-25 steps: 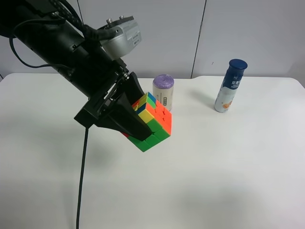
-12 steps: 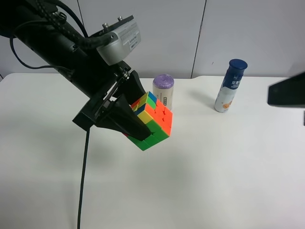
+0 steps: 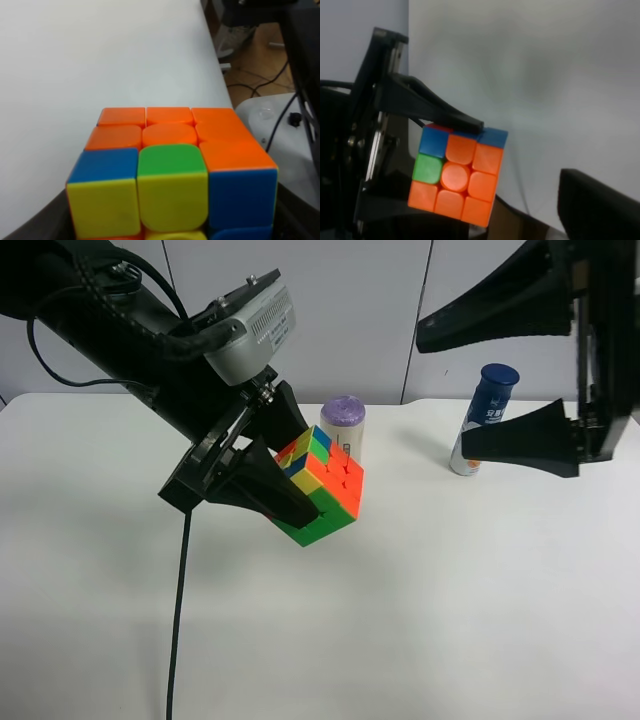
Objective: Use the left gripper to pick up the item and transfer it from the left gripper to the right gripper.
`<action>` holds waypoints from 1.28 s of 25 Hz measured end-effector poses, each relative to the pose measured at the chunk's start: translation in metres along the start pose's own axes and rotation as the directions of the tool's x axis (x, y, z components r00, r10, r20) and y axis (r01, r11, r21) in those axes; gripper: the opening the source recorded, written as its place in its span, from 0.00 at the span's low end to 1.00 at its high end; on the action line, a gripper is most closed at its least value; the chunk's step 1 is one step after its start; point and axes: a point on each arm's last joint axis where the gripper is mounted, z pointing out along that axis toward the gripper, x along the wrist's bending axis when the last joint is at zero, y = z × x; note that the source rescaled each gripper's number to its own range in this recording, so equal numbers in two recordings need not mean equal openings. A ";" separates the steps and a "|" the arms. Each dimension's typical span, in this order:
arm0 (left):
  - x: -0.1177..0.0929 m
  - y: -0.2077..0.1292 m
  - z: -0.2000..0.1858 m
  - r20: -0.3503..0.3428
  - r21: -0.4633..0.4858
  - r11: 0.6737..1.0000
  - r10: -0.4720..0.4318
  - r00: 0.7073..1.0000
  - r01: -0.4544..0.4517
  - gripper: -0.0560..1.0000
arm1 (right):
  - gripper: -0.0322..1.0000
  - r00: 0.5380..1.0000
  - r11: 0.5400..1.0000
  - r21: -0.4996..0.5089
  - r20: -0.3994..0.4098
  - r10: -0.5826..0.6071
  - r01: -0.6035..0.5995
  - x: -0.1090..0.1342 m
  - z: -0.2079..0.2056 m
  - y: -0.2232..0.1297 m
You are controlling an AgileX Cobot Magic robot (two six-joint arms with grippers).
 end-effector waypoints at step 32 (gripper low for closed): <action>0.004 0.000 0.000 -0.046 0.000 1.000 0.015 0.999 -0.015 0.05 | 1.00 0.981 0.956 0.219 0.025 0.195 -0.195 -0.037 0.092 0.000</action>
